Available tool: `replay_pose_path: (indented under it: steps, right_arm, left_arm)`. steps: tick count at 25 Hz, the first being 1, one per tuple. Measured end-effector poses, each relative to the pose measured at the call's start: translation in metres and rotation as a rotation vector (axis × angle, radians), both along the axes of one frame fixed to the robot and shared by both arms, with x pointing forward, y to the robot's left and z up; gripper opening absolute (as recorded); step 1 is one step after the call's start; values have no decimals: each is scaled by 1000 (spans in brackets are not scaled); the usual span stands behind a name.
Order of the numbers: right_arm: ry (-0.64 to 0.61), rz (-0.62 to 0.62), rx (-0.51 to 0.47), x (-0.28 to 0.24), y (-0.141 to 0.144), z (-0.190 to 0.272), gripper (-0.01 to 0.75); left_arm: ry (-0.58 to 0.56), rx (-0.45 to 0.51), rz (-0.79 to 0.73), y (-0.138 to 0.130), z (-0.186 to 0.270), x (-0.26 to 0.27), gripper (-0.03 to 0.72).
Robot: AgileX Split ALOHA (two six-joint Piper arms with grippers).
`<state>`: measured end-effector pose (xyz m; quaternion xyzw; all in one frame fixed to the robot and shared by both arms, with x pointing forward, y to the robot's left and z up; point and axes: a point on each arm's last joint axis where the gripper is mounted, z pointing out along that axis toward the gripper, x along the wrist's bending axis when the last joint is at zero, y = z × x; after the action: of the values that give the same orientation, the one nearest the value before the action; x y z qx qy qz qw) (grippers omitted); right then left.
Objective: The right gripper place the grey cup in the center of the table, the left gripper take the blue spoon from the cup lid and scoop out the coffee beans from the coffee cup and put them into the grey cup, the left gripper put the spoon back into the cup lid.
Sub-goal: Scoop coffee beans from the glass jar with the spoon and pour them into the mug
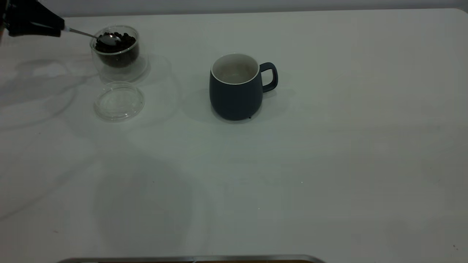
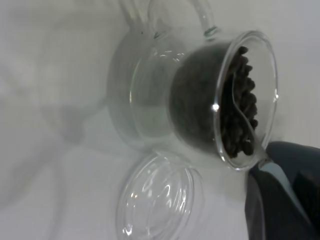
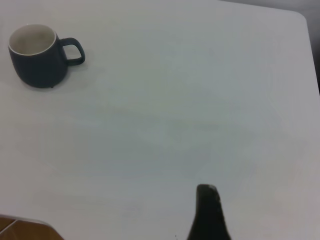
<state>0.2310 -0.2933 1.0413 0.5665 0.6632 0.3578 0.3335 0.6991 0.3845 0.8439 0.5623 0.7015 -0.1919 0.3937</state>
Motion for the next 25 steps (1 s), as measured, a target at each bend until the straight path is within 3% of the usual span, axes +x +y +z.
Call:
replay_pose_path:
  steps: [19, 25]
  right_arm:
    - [0, -1, 1, 0, 0, 0, 590]
    - [0, -1, 1, 0, 0, 0, 590]
  left_arm:
    - [14, -147, 12, -8, -29, -1, 121]
    - [15, -174, 19, 3, -28, -5, 120]
